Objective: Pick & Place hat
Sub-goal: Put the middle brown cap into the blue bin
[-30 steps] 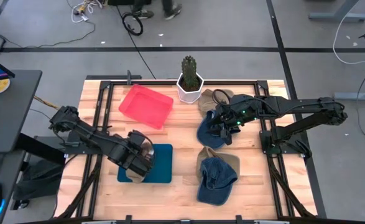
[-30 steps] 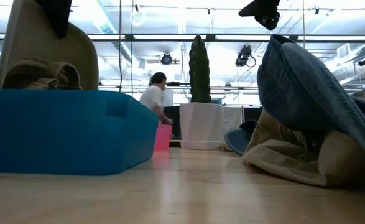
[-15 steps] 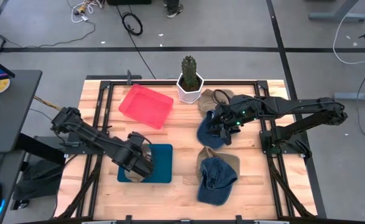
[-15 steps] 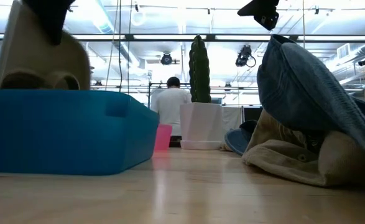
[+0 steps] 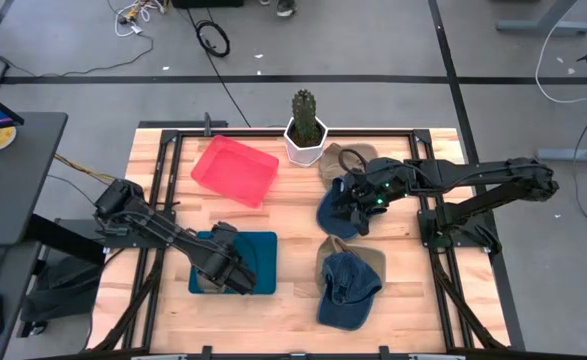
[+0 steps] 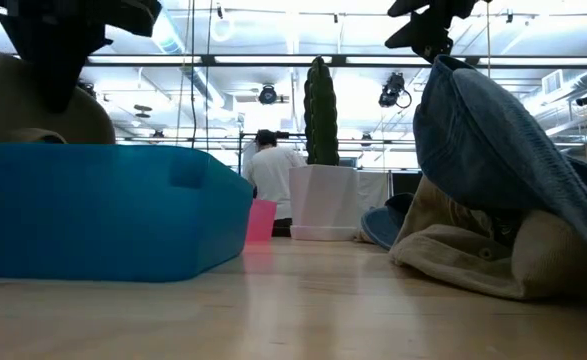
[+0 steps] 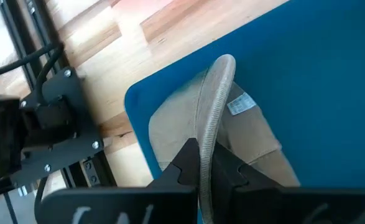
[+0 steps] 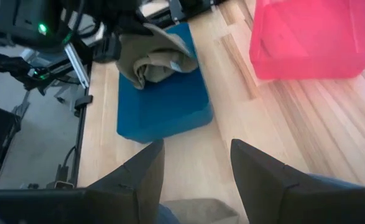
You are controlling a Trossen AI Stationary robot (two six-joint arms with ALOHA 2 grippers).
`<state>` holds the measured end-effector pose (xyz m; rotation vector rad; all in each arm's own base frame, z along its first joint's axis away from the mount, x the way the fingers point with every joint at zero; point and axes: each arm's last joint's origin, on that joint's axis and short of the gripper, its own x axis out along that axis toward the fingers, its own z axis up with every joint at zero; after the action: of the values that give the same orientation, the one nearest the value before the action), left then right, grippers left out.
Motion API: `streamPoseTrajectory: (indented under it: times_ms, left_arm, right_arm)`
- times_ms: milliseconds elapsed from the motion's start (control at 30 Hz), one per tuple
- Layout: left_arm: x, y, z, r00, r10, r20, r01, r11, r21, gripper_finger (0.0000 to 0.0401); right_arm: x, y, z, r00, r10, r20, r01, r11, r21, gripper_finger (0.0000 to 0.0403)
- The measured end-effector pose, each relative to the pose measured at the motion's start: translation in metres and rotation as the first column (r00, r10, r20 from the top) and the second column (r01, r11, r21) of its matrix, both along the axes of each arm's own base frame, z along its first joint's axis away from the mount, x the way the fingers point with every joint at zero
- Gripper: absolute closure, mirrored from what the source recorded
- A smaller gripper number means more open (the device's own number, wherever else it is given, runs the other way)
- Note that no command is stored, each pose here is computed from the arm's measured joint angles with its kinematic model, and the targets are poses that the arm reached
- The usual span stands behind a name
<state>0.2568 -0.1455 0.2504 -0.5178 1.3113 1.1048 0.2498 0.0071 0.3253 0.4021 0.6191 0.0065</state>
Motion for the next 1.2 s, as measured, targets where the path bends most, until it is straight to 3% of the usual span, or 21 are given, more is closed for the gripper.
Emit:
streamPoseTrajectory:
  times_ms: [300, 533, 833, 1200]
  left_arm:
    - [0.009, 0.005, -0.002, 0.999, 0.032, 0.043, -0.030, 0.999, -0.041, 0.0375]
    - [0.013, 0.013, -0.002, 0.997, 0.065, 0.033, -0.063, 0.997, -0.049, 0.0385]
    - [0.028, 0.021, -0.003, 0.985, 0.087, 0.147, -0.078, 0.995, -0.066, 0.0380]
    - [0.033, 0.025, -0.004, 0.982, 0.097, 0.165, -0.082, 0.992, -0.092, 0.0371]
  right_arm:
    - [0.003, 0.000, 0.005, 0.998, 0.000, 0.059, 0.000, 1.000, 0.001, 0.0216]
    - [0.003, 0.000, 0.005, 0.998, 0.000, 0.058, 0.000, 1.000, 0.000, 0.0216]
    - [0.003, 0.000, 0.005, 0.998, 0.000, 0.057, 0.000, 1.000, 0.000, 0.0216]
    - [0.003, 0.000, 0.005, 0.998, 0.000, 0.057, 0.000, 1.000, 0.000, 0.0216]
